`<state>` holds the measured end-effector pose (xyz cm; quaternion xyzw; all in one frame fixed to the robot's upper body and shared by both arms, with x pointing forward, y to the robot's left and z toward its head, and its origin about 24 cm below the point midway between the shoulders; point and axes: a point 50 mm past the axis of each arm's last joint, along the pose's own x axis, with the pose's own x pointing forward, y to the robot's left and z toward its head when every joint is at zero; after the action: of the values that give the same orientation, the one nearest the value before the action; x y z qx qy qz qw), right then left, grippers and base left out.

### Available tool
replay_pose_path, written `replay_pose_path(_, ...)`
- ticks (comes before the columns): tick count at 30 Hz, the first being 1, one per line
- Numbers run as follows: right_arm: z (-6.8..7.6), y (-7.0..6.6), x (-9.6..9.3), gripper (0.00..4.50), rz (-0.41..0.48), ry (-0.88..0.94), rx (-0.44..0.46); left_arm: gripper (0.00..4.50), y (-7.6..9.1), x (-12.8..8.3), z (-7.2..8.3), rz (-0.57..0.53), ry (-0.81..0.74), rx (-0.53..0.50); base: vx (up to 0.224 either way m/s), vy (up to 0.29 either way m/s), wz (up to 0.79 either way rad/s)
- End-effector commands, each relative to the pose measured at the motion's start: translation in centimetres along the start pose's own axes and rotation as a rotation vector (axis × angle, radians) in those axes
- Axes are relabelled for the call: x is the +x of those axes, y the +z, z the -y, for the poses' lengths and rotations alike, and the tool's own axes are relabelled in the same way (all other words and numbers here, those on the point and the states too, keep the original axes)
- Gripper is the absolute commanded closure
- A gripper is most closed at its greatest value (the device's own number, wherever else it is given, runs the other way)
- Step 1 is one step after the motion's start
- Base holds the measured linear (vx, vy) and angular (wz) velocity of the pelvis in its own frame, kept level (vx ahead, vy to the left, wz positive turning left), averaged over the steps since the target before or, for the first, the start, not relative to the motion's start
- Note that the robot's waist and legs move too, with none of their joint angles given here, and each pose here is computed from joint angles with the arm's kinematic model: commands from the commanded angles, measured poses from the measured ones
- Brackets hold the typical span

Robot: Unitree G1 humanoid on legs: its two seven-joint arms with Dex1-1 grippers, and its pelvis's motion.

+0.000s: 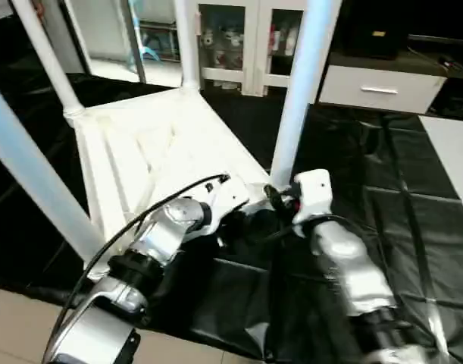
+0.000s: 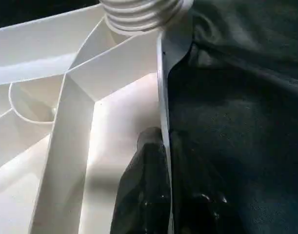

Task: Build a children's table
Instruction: Rotate leg to tighten

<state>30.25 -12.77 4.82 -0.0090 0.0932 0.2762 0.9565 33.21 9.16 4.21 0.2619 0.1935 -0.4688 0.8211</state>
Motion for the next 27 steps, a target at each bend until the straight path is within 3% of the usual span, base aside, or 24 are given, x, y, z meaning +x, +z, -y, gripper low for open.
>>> replay_pose_path(1,-0.7,1.1,-1.0,1.02,-0.018,0.245,-0.077,4.5,-1.0,-0.5,1.5,0.052,-0.118,0.009,0.0,0.0,0.0)
replay_pose_path(5,0.0,0.5,-3.3,0.86,-0.132,0.45,-0.193,4.5,-1.7,-1.7,2.8,0.045,-0.287,0.087,0.0,0.0,0.0)
replay_pose_path(6,0.0,0.5,-3.3,0.86,-0.132,0.45,-0.193,4.5,-1.7,-1.7,2.8,0.045,-0.287,0.087,0.0,0.0,0.0)
replay_pose_path(8,1.1,0.7,-4.6,0.86,-0.193,0.53,-0.22,4.5,-2.1,-3.0,3.9,0.051,-0.435,0.067,0.0,0.0,0.0)
replay_pose_path(12,1.2,1.0,-5.0,0.86,-0.217,0.584,-0.253,4.5,-2.2,-3.7,4.4,0.032,-0.519,0.07,0.0,0.0,0.0)
replay_pose_path(27,1.0,0.3,-5.1,0.86,-0.303,0.711,-0.287,4.5,-1.9,-4.4,4.0,0.029,-0.524,0.081,0.0,0.0,0.0)
